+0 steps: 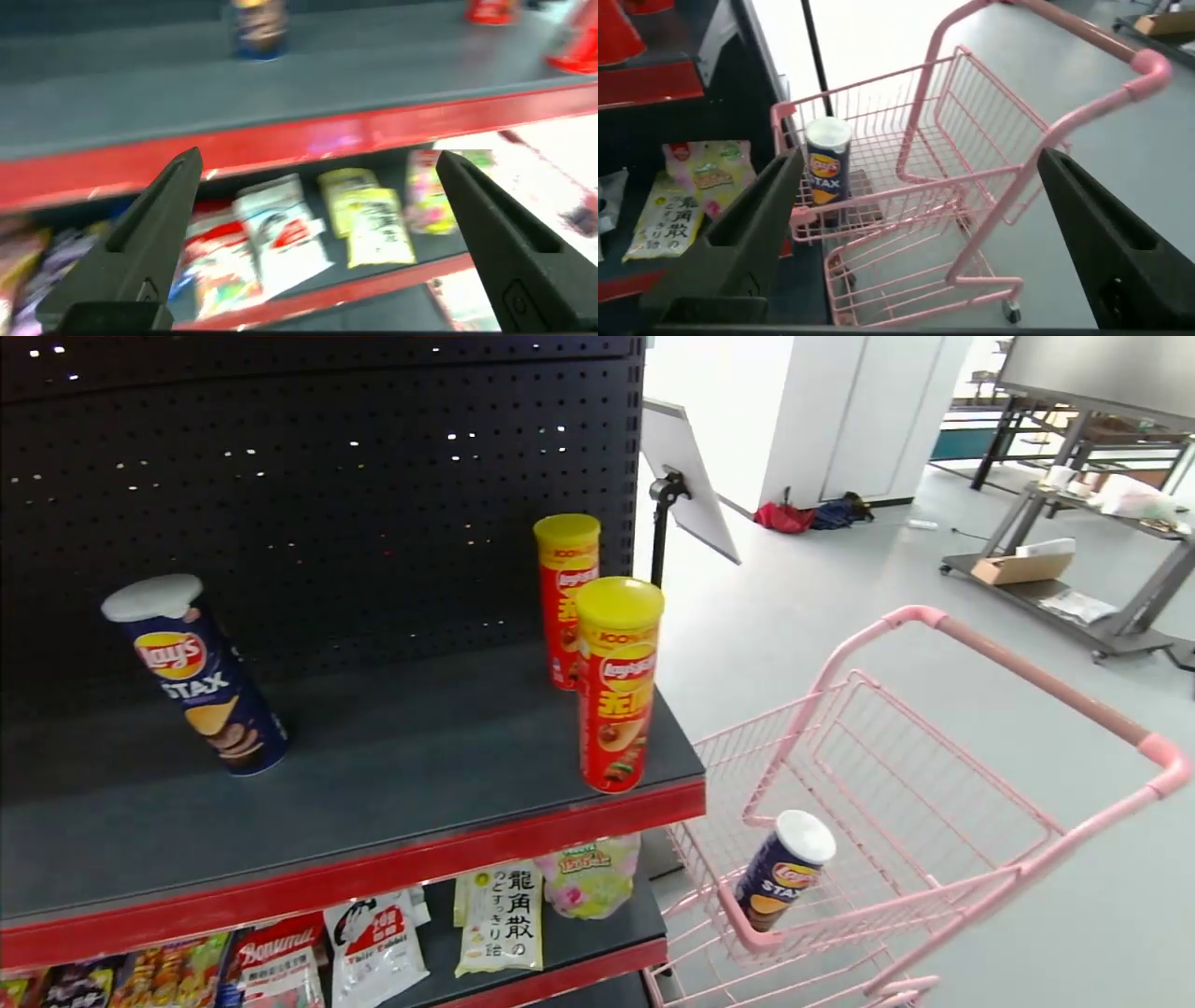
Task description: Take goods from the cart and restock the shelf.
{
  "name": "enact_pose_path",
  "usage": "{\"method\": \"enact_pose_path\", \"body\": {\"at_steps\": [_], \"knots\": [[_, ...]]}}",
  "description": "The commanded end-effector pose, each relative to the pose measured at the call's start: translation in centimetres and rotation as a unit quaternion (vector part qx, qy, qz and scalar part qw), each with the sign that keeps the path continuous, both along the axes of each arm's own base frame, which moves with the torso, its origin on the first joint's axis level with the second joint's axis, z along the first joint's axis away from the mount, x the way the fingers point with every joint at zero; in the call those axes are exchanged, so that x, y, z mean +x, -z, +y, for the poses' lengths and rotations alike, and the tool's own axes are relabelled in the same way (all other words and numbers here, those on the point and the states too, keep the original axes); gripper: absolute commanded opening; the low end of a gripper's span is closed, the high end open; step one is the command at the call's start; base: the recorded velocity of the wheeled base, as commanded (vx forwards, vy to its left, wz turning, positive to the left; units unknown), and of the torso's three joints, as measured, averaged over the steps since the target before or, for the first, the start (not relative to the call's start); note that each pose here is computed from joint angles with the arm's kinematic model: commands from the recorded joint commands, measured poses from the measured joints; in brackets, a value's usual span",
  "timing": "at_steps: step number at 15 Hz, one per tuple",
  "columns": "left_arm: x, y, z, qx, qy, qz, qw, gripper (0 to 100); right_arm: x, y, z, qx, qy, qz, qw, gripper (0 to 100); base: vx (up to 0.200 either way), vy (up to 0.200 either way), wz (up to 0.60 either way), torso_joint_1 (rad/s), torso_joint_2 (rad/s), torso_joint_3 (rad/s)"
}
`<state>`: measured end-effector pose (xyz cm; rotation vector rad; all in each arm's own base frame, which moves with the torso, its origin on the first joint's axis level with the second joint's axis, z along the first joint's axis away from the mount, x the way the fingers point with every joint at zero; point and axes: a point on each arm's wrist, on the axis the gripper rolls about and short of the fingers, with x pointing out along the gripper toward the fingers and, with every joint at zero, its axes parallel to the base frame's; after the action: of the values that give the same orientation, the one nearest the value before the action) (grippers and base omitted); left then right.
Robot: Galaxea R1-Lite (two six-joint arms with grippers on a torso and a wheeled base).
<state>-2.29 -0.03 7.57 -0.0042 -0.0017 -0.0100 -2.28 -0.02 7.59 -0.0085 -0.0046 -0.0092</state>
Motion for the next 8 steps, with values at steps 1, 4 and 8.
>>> {"method": "enact_pose_path", "body": {"at_steps": [1, 4, 8], "knots": [[0.01, 0.04, 0.0, 0.0, 0.0, 0.002, 1.0, 100, 0.0, 0.0, 0.0, 0.0, -0.001, 0.0, 1.0, 100, 0.0, 0.0, -0.6, 0.007, 0.0, 0.002], [0.0, -0.02, 0.0, 0.0, 0.0, 0.0, 1.0, 100, 0.0, 0.0, 0.0, 0.001, -0.001, 0.0, 1.0, 100, 0.0, 0.0, 0.0, 0.0, 0.0, 0.0], [0.01, 0.02, 0.0, 0.0, 0.0, 0.001, 1.0, 100, 0.0, 0.0, 0.0, 0.002, 0.0, 0.0, 1.0, 100, 0.0, 0.0, 0.0, -0.05, 0.12, 0.072]]}}
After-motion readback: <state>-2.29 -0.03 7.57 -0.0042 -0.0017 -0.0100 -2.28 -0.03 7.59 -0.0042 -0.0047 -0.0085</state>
